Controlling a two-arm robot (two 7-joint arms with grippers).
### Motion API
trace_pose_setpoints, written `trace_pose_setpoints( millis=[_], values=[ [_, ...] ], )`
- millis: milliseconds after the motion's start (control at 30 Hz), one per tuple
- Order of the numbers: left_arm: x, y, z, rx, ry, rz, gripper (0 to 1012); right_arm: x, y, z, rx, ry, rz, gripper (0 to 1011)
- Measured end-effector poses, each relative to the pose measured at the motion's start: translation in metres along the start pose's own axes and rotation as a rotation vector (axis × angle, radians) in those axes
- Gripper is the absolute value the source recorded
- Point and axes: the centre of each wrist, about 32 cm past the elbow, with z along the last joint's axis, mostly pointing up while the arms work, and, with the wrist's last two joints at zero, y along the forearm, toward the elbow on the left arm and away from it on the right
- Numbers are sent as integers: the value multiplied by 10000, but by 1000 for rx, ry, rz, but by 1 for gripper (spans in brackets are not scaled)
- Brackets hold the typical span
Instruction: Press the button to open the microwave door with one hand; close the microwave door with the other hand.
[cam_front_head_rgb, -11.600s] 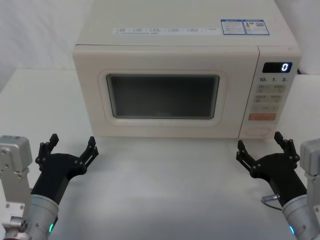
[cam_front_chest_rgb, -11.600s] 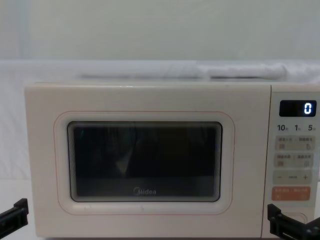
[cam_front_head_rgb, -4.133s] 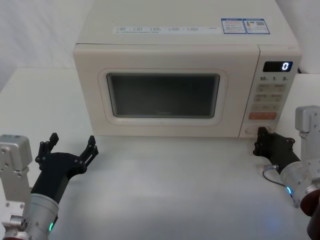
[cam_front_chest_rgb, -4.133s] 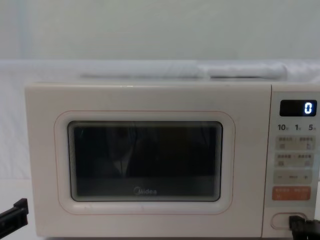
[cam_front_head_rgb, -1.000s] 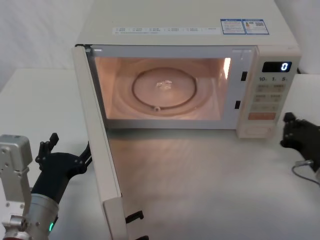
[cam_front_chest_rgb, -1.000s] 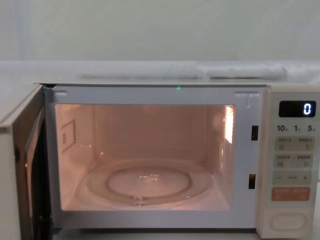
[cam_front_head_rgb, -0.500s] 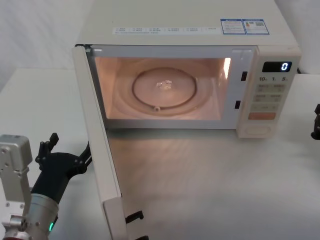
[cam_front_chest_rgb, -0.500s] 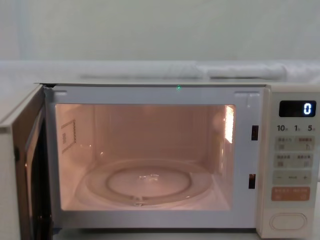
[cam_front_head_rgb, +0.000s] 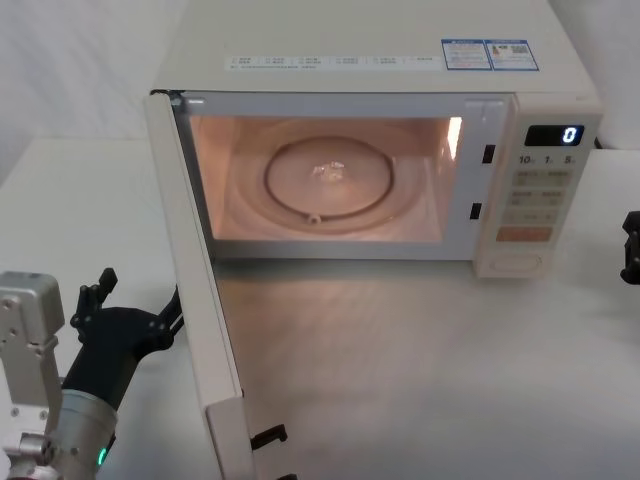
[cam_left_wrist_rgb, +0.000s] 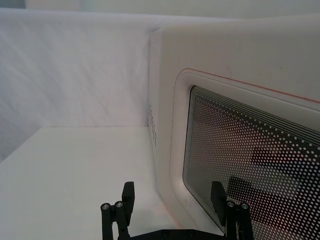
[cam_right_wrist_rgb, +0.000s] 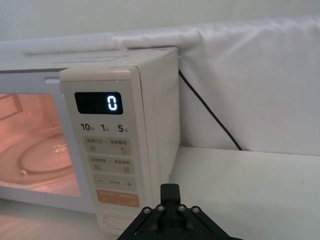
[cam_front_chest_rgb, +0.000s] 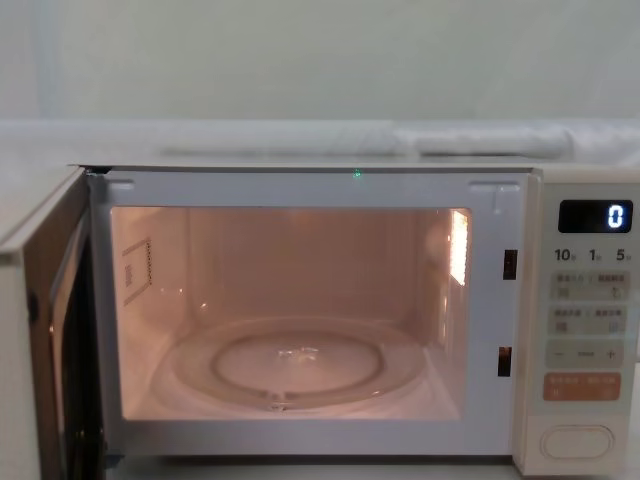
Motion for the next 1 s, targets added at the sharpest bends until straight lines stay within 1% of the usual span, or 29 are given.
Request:
trace_pose_setpoints(
  millis=[167,267,300,367,400,467,533,567,633,733,767,800,900,933,1000],
  values=[
    [0,0,0,0,0,0,1001,-2,1,-1,1,2,-1,0],
    [0,0,0,0,0,0,1001,-3,1,-1,1,2,-2,62],
    [0,0,0,0,0,0,1001,-2,1,-1,1,2,-2,62],
    [0,0,0,0,0,0,1001,-3,1,-1,1,2,-3,141],
    [0,0,0,0,0,0,1001,-3,1,-1,1,2,-3,153],
    [0,0,0,0,0,0,1001,-4,1,-1,2,2,-4,232],
    [0,0,0,0,0,0,1001,-4,1,-1,2,2,-4,268],
    [0,0,0,0,0,0,1001,-4,1,0,2,2,-4,329],
    [0,0,0,0,0,0,1001,-3,0,0,2,1,-5,340],
    [0,0,0,0,0,0,1001,-3,0,1,2,1,-6,469],
    [0,0,0,0,0,0,1001,-3,0,1,2,1,-6,483],
    [0,0,0,0,0,0,1001,-3,0,1,2,1,-6,542],
    [0,0,0,0,0,0,1001,-4,0,1,2,1,-6,612],
    [0,0,0,0,0,0,1001,-4,0,2,3,1,-7,670],
    [0,0,0,0,0,0,1001,-5,0,2,3,1,-7,714]
  ],
)
